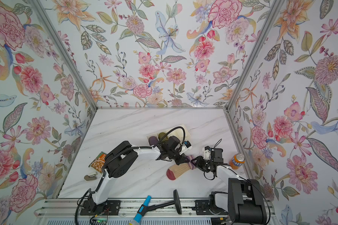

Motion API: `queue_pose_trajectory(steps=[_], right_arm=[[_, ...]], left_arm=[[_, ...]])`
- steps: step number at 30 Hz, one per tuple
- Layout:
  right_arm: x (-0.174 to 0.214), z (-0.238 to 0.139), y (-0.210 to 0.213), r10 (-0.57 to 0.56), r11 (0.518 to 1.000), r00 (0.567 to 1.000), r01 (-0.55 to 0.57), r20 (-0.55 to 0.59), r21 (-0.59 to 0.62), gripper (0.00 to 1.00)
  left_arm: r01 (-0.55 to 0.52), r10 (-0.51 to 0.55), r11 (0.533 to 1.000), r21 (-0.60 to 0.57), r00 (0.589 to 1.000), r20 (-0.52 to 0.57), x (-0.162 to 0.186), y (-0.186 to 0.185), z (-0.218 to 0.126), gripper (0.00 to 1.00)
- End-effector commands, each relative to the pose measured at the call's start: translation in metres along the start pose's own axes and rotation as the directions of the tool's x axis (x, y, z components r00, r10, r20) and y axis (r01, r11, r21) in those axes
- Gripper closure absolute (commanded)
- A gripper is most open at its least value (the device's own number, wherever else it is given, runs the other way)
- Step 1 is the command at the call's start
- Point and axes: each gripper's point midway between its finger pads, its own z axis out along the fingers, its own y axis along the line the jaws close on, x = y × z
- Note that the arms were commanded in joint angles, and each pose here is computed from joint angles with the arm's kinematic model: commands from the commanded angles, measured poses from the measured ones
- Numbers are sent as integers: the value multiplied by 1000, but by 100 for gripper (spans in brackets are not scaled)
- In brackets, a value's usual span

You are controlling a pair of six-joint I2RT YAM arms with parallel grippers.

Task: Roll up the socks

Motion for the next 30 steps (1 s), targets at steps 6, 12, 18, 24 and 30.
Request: queue_pose_trajectory(steps=[6,12,18,24,30], right_arm=[[8,1,2,17,1000,1000,-17,-1,17,87],[7,-4,-1,19,998,999,-20,26,58,88],[6,-4,-2,18,997,999,-20,33,68,88],[2,-3,-1,27,997,998,-30,50,65,89],[-7,-4,2,42,997,993,-49,108,63,90]], left_arm=[[17,-20,998,-59,999,-46,13,2,-18,97],[-3,-2,989,-145,999,-35,14,-3,-50,96],[0,-20,976,-218,996,-89,42,4,-64,98],[22,-54,976,-216,988,-145,69,7,-60,100],[41,-82,975,-217,979,-184,90,5,-59,100]])
